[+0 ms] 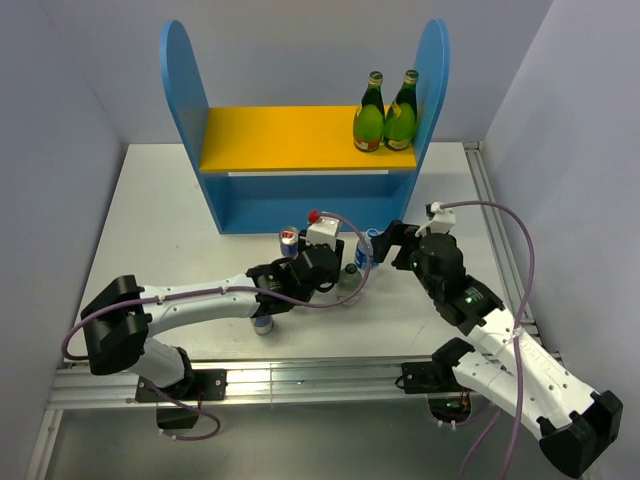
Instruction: Place and organize the beverage onto the shelf
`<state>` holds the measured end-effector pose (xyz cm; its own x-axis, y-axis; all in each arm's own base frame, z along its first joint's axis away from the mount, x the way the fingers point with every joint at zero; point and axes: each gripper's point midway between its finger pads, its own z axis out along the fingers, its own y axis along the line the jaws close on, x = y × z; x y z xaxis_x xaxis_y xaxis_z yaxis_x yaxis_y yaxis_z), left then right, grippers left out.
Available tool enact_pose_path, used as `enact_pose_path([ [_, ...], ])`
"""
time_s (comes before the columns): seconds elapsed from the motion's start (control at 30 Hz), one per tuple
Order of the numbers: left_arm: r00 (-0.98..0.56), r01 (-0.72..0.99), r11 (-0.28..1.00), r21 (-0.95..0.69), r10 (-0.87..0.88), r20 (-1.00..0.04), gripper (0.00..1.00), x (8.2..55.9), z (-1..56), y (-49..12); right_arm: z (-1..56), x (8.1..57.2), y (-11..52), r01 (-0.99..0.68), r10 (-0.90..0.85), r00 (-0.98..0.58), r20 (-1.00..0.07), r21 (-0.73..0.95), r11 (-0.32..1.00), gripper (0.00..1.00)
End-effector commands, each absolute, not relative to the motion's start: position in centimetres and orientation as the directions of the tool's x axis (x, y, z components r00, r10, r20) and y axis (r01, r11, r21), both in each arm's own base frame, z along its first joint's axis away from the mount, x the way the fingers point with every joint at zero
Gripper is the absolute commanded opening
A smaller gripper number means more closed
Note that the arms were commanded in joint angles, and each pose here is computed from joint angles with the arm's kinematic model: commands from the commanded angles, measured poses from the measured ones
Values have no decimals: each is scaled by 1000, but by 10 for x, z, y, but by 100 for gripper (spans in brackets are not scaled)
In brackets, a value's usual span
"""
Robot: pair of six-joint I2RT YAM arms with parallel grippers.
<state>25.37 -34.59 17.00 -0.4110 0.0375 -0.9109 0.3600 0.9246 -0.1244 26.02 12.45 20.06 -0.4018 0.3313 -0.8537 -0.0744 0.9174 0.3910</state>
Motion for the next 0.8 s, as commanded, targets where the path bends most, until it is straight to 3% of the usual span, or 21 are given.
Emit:
enact_pose_path([
  [0.0,-379,343,928,-143,-2,-925,0,258,207,-346,196,260,133,-96,331,-407,-851,400,911,100],
  [0.57,-118,296,950,-100,-67,-991,0,279,406,-302,165,258,152,-118,285,-455,-843,375,920,100],
  [0.77,5,231,968,-101,-105,-994,0,310,512,-261,157,259,153,-112,276,-458,-845,363,925,100],
])
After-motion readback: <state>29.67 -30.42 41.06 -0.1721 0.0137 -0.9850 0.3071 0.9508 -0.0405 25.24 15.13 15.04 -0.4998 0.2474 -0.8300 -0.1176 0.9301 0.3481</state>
